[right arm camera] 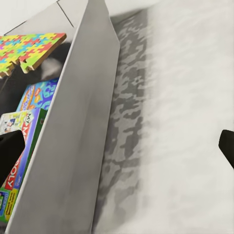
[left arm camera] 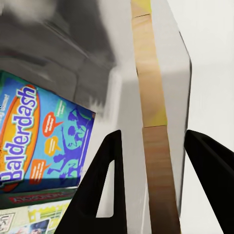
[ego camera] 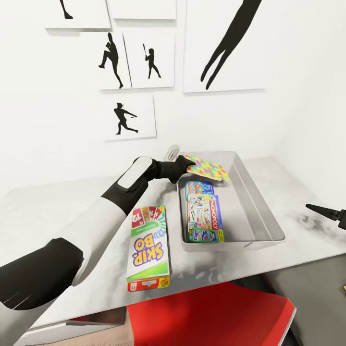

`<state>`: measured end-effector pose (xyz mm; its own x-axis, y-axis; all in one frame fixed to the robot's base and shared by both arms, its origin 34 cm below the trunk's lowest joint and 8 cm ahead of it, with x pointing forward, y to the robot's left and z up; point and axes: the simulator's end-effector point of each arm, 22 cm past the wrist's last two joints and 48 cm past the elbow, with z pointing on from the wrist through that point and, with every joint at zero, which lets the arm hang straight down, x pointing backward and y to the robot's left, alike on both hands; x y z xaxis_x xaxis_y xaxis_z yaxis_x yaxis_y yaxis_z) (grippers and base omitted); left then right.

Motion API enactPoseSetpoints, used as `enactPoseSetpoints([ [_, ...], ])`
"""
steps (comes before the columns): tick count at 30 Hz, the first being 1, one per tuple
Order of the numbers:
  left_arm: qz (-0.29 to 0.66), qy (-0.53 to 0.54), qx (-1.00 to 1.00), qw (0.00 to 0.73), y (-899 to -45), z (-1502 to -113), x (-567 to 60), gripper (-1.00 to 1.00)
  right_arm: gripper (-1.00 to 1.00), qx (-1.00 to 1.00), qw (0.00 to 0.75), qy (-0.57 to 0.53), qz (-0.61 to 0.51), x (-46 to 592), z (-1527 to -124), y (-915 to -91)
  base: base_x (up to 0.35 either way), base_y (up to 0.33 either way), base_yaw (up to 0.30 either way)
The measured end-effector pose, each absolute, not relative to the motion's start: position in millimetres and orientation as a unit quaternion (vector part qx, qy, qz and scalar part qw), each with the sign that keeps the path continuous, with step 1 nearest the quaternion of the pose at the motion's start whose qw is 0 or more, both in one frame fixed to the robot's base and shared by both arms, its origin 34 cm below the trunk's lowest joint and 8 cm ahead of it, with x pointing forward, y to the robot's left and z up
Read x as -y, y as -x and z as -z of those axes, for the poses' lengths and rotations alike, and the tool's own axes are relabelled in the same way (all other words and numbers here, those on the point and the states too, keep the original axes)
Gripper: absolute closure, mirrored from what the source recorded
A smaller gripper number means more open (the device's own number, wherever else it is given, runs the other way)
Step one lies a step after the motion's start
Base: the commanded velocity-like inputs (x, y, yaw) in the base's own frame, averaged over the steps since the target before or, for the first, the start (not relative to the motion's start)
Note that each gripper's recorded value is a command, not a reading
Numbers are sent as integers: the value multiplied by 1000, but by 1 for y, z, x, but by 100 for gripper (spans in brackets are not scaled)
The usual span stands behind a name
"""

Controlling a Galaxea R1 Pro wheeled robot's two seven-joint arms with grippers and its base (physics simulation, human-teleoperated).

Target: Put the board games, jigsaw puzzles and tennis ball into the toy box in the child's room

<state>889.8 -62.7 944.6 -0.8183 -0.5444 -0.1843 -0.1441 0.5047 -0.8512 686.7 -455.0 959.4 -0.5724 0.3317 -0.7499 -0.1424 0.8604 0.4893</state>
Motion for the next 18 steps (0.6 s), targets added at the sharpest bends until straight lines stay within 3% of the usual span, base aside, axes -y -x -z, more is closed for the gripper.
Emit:
enactPoseSetpoints([
  [18, 456, 201, -837, 226, -902, -951, 63, 100, -100, -853, 448, -59, -260, 453, -946, -689, 0, 0, 0],
])
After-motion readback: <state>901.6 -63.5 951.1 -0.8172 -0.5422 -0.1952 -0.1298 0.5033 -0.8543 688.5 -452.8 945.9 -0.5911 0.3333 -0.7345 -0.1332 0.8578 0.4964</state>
